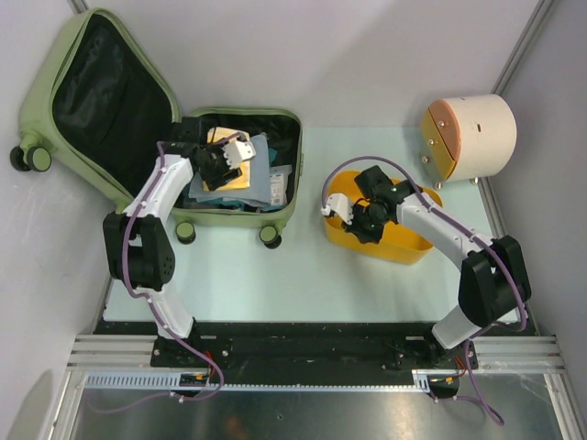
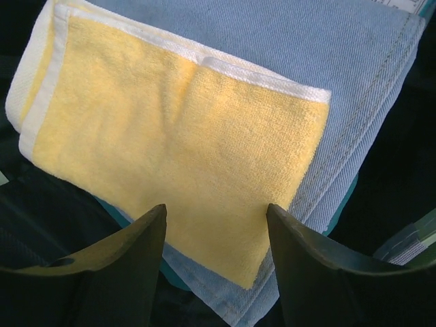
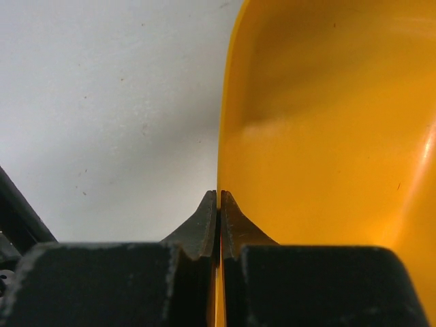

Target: Open, take out, and arrange the luggage

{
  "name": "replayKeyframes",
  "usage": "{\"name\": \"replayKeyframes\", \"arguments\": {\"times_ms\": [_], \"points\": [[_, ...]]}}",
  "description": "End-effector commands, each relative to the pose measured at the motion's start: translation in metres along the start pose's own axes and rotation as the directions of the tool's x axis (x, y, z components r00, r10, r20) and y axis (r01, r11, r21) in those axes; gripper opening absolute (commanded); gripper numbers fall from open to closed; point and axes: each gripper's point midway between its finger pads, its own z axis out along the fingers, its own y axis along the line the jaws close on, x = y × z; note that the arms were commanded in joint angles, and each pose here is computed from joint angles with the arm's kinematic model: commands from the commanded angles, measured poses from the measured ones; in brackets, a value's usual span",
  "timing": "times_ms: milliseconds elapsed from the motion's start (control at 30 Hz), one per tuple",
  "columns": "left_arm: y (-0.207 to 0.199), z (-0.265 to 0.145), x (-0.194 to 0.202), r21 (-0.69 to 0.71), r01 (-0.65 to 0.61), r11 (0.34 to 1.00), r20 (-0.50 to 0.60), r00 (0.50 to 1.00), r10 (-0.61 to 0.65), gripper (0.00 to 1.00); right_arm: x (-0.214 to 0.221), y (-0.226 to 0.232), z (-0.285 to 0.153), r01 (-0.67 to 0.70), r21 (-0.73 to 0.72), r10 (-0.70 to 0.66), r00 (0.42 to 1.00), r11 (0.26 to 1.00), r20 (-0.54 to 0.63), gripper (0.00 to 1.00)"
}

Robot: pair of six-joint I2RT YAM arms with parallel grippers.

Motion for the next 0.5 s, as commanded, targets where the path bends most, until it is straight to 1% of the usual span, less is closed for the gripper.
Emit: {"name": "replayKeyframes", "arguments": {"times_ms": [0,233,467], "points": [[-0.002,-0.007,-0.016,0.023,-0.071,0.997,0.046,0.996,0.070,0.65,-0.041,-0.006,0.001,0.035,-0.011,-0.033,0.993,0.999,0.113,0.02],[-0.019,-0.002,-0.014,0.072,-0.067,0.995,0.054,0.997,0.063,0.59,-0.061,-0.003,0.002,0.065,-0.031,-0.060,0.988,0.997,0.141,0.01],[-0.028,0.000,-0.016,0.097,-0.085,0.992,0.066,0.995,0.079,0.59,-0.072,-0.001,0.005,0.089,-0.045,-0.081,0.983,0.995,0.163,0.01]]}}
